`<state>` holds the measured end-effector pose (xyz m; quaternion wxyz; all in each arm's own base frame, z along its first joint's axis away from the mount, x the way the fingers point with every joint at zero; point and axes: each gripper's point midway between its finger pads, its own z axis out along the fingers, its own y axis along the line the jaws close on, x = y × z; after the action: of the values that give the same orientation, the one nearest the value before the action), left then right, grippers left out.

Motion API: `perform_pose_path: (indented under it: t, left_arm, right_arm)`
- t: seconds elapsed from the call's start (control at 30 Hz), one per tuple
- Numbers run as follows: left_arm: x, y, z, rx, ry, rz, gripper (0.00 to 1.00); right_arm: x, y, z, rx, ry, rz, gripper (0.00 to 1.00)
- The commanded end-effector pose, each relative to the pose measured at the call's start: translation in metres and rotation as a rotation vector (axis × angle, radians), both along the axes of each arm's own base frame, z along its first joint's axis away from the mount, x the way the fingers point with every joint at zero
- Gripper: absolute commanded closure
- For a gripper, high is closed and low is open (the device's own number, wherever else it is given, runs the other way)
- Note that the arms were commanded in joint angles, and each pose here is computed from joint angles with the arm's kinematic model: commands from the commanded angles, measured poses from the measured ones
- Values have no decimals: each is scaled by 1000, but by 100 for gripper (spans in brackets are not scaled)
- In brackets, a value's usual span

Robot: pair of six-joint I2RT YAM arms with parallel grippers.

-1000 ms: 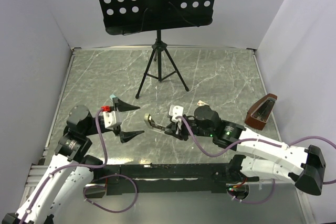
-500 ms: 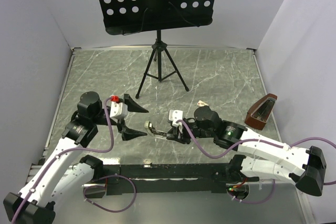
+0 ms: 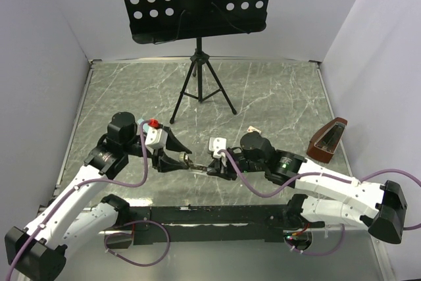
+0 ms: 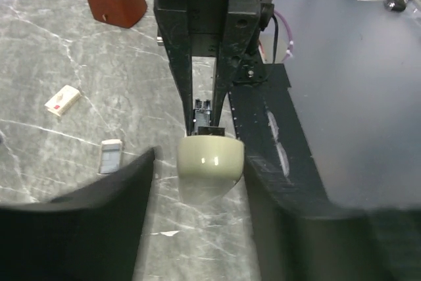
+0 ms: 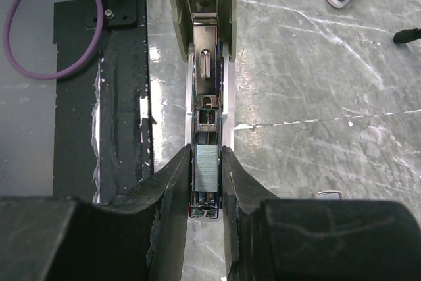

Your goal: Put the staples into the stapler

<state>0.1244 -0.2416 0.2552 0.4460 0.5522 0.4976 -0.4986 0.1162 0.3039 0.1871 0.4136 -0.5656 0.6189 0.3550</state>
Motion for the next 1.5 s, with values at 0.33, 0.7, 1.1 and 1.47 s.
perform_pose_path:
  t: [0.33,0.7,1.1,1.47]
  left_arm:
    - [17,1,26,-67,-55,165,99]
    - [42,25,50,-327,-21,509,99]
    - [44,28,48,-357,-39,529,99]
    - [44,26,48,-358,-41,513,99]
  right_arm:
    - [17,10,31,146,-26,-67,64]
    - [46,-30,57,487,211,-197,19]
    - [91,-39,53,657,464,-493,22]
    - [99,-29,51,727,591,-496,30]
